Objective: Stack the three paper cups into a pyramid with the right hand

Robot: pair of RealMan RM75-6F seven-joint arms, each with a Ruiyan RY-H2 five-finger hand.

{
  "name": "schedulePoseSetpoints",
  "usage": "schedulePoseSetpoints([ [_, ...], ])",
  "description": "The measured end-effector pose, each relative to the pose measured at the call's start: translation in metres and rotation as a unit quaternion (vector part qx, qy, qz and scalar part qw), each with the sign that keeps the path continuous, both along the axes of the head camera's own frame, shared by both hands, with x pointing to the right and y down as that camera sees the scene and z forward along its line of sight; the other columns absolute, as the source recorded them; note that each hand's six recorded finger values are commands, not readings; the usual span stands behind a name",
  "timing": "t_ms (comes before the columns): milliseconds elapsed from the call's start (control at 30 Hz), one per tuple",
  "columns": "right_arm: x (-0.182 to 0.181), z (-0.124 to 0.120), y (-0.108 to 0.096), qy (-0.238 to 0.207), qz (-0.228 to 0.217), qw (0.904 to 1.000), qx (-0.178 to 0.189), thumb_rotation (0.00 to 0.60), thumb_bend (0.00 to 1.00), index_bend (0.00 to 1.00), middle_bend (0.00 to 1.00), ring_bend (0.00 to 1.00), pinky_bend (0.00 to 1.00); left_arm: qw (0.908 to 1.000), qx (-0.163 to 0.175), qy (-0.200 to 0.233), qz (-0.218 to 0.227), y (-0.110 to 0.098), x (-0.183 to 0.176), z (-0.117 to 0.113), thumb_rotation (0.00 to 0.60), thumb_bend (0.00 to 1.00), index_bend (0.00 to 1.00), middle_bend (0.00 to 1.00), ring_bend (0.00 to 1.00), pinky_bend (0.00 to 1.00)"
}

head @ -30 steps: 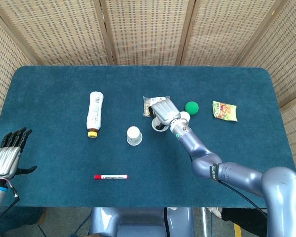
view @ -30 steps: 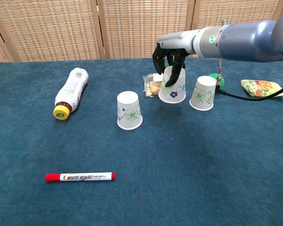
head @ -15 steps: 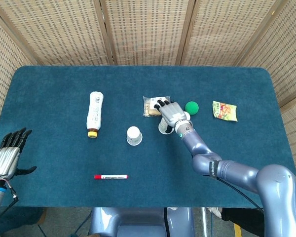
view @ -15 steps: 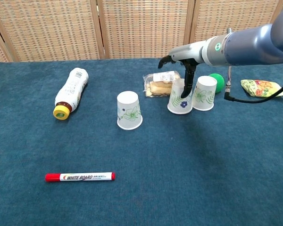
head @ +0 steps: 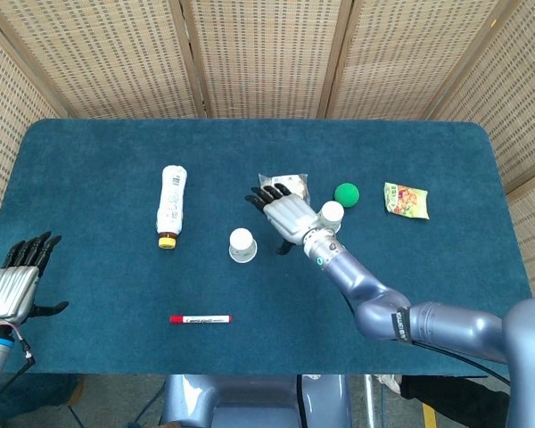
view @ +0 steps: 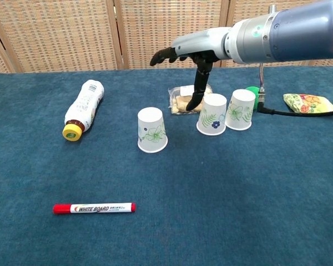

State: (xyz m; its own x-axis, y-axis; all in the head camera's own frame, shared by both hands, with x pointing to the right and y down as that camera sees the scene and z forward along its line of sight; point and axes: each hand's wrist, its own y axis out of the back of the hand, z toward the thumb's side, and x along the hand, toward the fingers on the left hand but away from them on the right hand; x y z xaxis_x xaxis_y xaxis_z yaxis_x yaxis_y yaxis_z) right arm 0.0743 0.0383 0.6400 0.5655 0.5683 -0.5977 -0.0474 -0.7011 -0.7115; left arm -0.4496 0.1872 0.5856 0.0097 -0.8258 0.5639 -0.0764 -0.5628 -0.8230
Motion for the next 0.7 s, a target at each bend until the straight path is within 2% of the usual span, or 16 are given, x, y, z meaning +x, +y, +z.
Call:
schedulePoseSetpoints([
  [100, -0.011, 0.001, 0.006, -0.008, -0.017, 0.9998, -0.003, 0.6, 0.0, 0.13, 0.09, 0.01, 0.07, 1.0, 0.001, 0.002, -0.002, 0.0, 0.0, -0.001, 0.6, 0.0, 0.0, 0.0, 0.0, 0.0],
  [167, -0.02, 0.007, 0.011, -0.011, -0.022, 0.9997, -0.007, 0.6, 0.0, 0.15, 0.1, 0.02, 0.11, 1.0, 0.003, 0.004, -0.004, -0.001, -0.001, -0.002, 0.6, 0.0, 0.0, 0.0, 0.0, 0.0],
  [333, -0.041, 0.03, 0.019, -0.01, -0.03, 0.9994, -0.014, 0.6, 0.0, 0.18, 0.14, 0.06, 0.13, 0.9999, 0.003, 0.01, -0.004, -0.002, -0.001, -0.004, 0.6, 0.0, 0.0, 0.0, 0.0, 0.0],
  [600, -0.065, 0.058, 0.027, 0.003, -0.024, 0.9995, -0.022, 0.6, 0.0, 0.2, 0.16, 0.08, 0.15, 0.9997, -0.003, 0.02, -0.011, -0.003, -0.003, -0.004, 0.6, 0.0, 0.0, 0.0, 0.0, 0.0],
  [700, -0.066, 0.064, 0.027, 0.011, -0.019, 0.9996, -0.017, 0.6, 0.02, 0.24, 0.2, 0.15, 0.19, 0.9997, -0.005, 0.023, -0.011, -0.004, -0.004, -0.005, 0.6, 0.0, 0.0, 0.0, 0.0, 0.0],
])
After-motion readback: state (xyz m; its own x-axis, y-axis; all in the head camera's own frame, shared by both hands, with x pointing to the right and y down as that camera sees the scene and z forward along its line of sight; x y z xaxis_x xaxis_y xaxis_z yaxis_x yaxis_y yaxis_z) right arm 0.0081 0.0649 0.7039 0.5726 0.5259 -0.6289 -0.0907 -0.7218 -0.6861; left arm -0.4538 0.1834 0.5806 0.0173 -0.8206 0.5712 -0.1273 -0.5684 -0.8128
